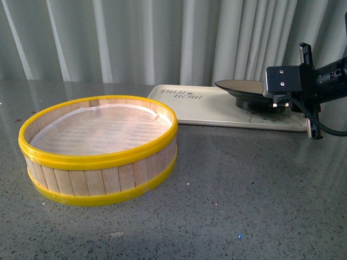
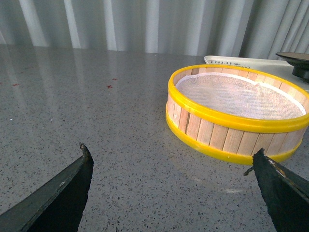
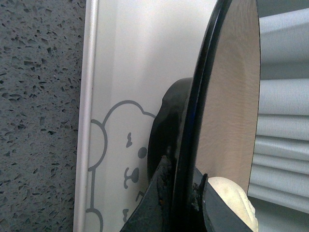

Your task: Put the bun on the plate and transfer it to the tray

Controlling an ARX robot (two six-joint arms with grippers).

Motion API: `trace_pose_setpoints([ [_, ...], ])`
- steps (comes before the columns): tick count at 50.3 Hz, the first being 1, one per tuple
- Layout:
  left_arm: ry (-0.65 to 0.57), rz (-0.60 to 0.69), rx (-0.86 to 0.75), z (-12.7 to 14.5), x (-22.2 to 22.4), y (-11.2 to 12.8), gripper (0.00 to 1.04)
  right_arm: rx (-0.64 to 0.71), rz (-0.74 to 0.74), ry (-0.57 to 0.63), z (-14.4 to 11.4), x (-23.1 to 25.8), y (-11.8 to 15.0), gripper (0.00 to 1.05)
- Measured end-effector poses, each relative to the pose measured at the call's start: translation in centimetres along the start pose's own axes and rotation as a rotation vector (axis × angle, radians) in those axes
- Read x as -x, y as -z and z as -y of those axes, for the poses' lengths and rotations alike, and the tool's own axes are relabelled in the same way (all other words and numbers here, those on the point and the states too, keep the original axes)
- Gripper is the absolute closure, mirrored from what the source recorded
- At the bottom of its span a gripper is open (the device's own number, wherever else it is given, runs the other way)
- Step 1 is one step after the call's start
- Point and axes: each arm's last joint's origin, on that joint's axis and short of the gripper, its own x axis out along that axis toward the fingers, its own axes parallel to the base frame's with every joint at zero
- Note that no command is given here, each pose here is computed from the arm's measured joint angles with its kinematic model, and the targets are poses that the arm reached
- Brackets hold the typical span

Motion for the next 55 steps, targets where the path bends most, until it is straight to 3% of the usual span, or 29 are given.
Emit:
trace_pose_setpoints([
  [34, 0.000, 0.000, 0.000, 0.0, 0.0, 0.0, 0.07, -0.061, 0.002, 0.033, -1.2, -1.4, -0.7, 1.02],
  [46, 0.000, 0.000, 0.000, 0.0, 0.0, 0.0, 0.07, -0.080, 0.009, 0.043, -1.3, -1.6, -1.1, 0.67],
  [55, 0.000, 0.000, 0.000, 0.0, 0.0, 0.0, 0.07, -0.214, 0.017, 0.097, -0.9, -0.8, -2.7, 0.37],
])
